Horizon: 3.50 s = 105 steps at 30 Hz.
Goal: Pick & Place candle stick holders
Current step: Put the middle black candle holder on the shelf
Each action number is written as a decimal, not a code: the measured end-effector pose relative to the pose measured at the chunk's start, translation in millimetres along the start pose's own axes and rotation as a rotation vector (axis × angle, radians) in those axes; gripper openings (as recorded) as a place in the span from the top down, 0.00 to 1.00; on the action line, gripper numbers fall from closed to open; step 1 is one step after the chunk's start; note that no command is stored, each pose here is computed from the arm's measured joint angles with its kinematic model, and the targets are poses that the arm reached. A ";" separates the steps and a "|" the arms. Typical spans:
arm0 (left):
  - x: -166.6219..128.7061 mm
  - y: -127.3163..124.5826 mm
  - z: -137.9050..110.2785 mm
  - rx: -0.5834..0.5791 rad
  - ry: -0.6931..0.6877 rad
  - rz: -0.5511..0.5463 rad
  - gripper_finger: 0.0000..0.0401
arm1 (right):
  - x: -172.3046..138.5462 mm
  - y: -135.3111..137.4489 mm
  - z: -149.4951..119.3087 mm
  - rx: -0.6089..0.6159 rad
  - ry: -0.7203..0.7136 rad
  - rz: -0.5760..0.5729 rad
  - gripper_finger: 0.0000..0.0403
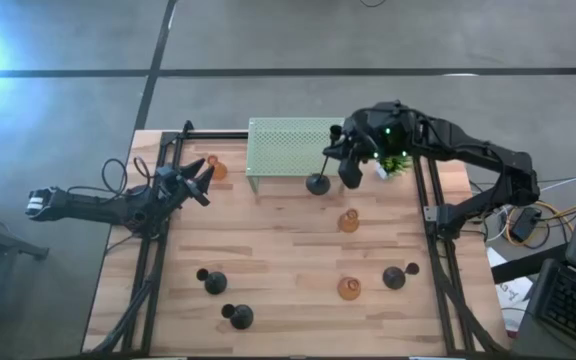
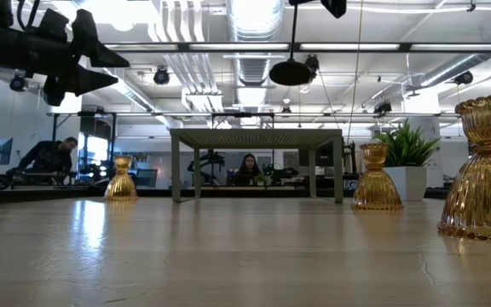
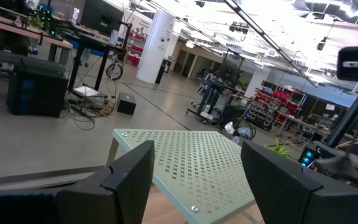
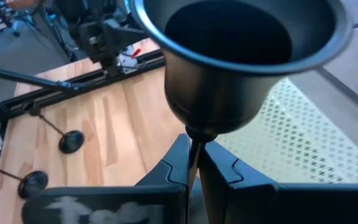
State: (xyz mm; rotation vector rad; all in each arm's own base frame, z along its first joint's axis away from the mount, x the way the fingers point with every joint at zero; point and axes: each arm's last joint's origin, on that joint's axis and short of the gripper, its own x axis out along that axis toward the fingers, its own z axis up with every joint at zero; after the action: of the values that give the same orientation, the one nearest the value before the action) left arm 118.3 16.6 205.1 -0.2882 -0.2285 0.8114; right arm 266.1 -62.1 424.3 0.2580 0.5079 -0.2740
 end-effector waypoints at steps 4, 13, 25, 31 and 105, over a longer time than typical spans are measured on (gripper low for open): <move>0.0 0.0 0.0 0.000 0.000 0.000 0.39 | -1.7 -16.8 4.9 0.003 -0.017 -0.045 0.97; 0.0 0.0 0.0 0.001 0.000 0.000 0.39 | 12.4 -58.9 9.7 0.018 -0.002 -0.097 0.97; 0.0 0.0 0.0 0.000 0.000 0.000 0.39 | 25.4 -109.1 15.8 0.001 -0.038 -0.187 0.97; 0.0 0.0 0.0 0.001 0.000 0.000 0.39 | 30.9 -131.7 15.0 0.003 -0.033 -0.237 0.97; 0.0 0.2 0.0 0.020 -0.002 0.008 0.39 | 61.6 -187.4 0.0 -0.017 0.057 -0.258 0.61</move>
State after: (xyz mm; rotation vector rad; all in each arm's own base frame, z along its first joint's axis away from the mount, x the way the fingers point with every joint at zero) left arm 118.1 16.7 205.0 -0.2697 -0.2206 0.8213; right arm 257.9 -248.5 360.4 0.1840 0.6005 -0.5140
